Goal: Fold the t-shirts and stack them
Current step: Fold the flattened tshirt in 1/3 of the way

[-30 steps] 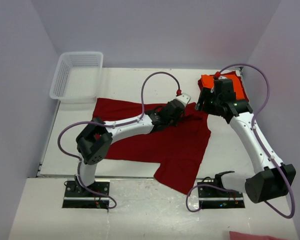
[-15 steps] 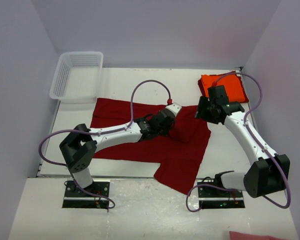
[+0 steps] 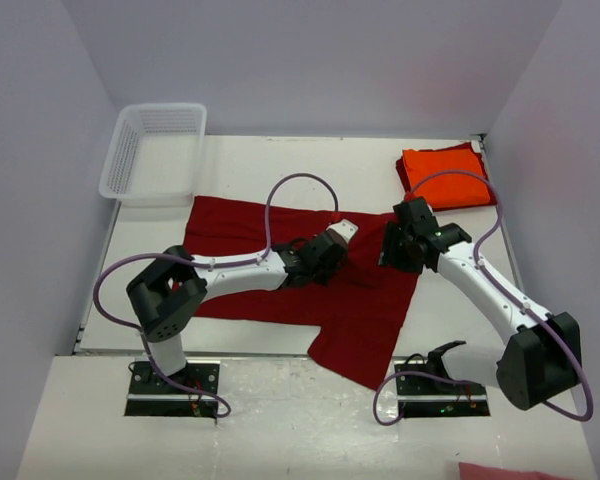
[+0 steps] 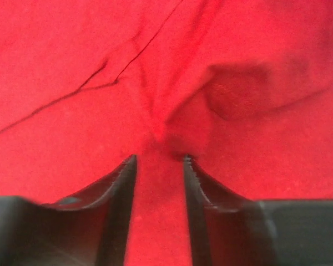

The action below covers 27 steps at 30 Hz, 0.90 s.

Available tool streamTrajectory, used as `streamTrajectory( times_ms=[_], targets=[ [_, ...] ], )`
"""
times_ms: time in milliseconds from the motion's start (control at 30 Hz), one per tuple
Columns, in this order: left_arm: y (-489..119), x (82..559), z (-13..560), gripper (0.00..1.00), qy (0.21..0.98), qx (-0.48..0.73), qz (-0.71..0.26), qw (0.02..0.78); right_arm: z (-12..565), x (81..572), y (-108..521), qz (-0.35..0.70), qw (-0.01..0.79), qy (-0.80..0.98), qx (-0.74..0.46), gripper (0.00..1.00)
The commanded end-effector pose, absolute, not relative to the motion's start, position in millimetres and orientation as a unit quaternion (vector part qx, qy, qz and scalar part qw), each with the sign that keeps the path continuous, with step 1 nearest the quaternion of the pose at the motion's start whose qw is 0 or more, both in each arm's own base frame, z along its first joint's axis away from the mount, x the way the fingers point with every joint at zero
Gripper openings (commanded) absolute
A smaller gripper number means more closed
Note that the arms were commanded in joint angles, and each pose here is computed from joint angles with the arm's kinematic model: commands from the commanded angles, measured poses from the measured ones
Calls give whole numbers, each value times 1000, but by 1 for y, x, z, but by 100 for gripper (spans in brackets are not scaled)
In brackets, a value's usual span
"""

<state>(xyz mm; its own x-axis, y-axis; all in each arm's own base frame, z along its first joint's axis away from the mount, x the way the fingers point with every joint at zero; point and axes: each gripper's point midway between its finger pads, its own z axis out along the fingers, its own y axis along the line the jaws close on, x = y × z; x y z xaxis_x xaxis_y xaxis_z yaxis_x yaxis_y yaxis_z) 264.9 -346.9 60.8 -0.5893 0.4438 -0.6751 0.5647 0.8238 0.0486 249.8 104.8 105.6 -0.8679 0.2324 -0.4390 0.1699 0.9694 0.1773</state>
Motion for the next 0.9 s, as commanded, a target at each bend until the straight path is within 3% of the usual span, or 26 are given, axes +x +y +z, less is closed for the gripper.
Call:
streamTrajectory(
  times_ms=[0,67,167,333,867],
  targets=[
    [-341,271,67,44,885,259,-67,381,107,255,105,67,248,959,119,55],
    [-333,275,76,52,883,245,-47,397,104,254,107,72,246,959,119,55],
    [-317,287,99,54,875,224,-1,429,91,247,115,91,231,961,120,50],
    [-329,298,129,56,861,232,-4,453,74,239,129,103,210,965,115,41],
    [-361,297,142,55,849,257,-73,456,44,258,147,85,180,974,106,45]
  ],
)
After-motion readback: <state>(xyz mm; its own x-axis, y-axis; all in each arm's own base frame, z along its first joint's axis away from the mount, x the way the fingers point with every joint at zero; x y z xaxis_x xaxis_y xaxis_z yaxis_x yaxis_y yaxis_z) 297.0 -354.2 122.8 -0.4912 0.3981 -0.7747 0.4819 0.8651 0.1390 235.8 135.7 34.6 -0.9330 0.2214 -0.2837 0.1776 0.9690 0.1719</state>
